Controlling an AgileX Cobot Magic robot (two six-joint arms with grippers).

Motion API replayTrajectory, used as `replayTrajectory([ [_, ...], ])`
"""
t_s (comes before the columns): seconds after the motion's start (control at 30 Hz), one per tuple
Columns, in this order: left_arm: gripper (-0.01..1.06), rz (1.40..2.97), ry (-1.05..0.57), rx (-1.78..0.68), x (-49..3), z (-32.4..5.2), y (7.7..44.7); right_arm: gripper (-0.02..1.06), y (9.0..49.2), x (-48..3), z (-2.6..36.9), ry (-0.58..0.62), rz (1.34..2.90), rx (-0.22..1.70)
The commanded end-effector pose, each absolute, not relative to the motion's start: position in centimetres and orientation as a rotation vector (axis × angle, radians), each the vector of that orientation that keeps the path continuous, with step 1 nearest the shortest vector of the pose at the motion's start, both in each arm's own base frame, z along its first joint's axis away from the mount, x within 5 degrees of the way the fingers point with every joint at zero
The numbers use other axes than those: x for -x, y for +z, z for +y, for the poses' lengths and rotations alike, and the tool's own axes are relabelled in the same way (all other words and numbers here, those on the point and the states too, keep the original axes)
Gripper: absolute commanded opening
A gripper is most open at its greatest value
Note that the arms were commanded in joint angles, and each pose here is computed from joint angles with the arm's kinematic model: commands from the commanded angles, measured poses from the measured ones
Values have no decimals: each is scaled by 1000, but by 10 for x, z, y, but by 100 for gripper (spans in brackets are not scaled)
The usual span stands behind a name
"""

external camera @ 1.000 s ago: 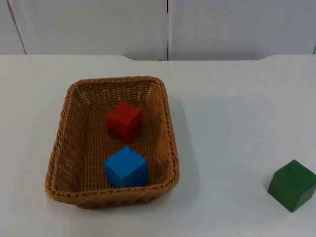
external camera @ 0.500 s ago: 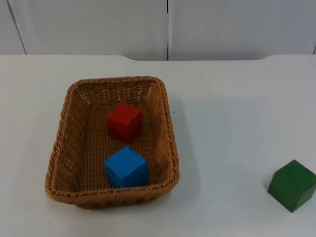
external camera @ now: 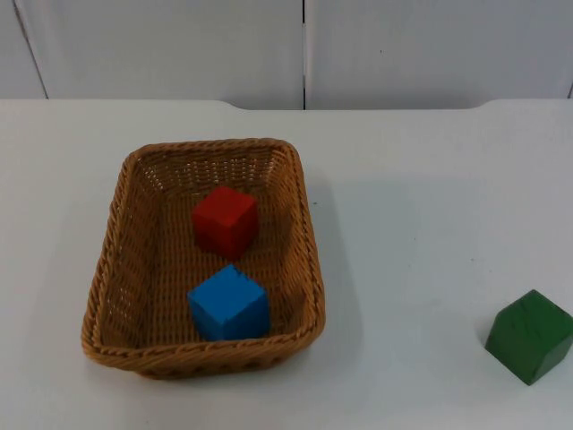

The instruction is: Pick up one cube with each hand and place exactly two cubes into the same basket, leaving the remaining cube outside.

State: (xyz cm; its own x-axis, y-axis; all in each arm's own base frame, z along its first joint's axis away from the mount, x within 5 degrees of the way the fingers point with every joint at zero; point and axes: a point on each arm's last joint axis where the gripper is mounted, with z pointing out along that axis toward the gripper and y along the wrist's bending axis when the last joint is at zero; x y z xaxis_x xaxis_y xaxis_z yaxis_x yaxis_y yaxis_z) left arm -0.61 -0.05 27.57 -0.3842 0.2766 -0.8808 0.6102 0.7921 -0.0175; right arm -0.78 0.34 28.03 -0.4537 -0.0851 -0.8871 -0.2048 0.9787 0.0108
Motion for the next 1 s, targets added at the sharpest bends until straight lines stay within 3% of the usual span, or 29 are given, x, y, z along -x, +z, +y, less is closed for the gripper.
replayTrajectory([
  [0.0,105,1981,-417,-664,6,0,275,105,280,8,3,140,2039,196],
  [0.2,105,1986,-403,-646,6,0,275,105,280,8,4,143,2039,195],
  [0.97,105,2059,-116,-165,5,-3,275,105,280,8,4,143,2039,195],
])
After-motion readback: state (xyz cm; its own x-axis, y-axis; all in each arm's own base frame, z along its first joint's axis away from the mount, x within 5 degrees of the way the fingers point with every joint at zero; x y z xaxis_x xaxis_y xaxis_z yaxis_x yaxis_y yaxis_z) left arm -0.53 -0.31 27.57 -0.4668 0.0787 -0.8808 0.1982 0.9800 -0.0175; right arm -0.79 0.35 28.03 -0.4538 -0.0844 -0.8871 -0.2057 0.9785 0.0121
